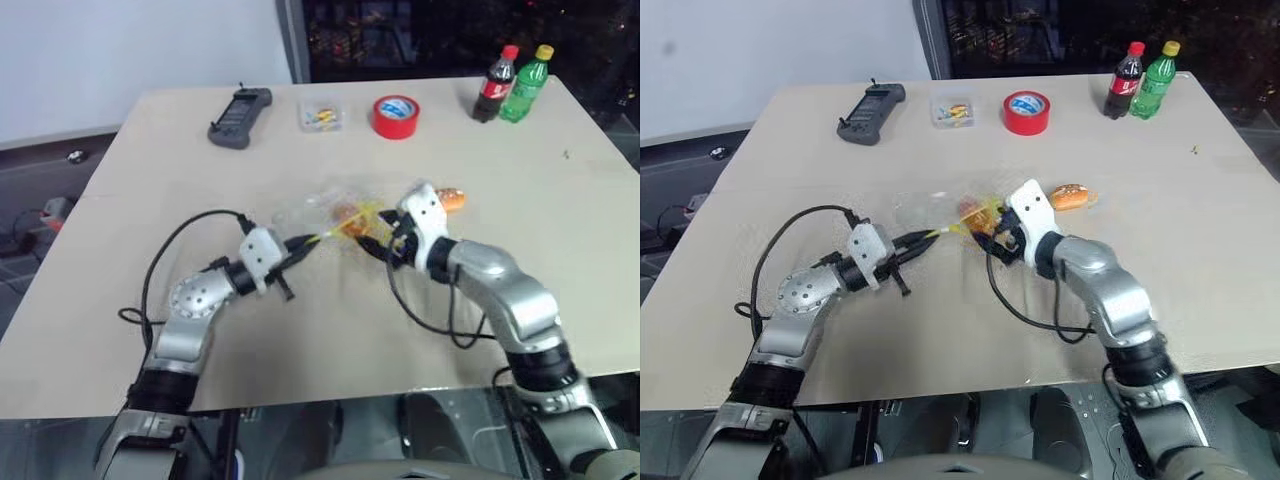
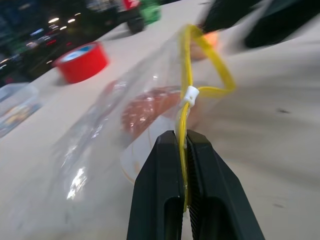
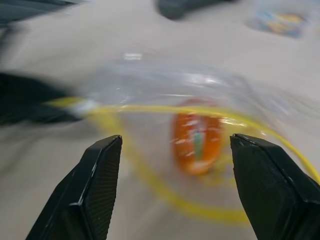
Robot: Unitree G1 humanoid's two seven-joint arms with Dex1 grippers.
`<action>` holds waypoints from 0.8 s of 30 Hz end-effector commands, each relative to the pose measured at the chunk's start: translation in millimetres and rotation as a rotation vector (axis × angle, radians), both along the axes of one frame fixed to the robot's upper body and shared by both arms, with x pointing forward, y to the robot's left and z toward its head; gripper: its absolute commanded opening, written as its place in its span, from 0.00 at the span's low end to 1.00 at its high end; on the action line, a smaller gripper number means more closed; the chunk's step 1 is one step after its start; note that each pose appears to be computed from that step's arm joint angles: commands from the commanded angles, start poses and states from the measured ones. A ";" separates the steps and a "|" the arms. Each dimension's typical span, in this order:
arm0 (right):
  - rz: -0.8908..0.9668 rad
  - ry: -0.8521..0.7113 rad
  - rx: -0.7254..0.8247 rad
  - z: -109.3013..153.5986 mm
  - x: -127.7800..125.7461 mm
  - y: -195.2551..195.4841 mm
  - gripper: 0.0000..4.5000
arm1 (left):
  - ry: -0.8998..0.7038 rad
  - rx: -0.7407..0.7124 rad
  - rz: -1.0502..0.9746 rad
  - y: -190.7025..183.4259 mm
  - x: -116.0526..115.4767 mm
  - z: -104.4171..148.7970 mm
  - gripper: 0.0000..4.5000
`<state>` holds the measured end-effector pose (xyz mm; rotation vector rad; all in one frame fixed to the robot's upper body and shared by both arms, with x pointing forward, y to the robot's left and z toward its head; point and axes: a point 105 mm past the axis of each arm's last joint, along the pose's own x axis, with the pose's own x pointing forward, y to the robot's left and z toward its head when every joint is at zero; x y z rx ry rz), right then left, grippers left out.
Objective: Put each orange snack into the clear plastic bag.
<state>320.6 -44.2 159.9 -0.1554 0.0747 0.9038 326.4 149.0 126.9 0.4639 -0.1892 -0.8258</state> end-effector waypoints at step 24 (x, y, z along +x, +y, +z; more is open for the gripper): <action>-0.980 -0.029 0.030 9.5 73.7 -67.8 0.78 | -0.037 -0.028 0.116 14.2 2.3 18.6 0.00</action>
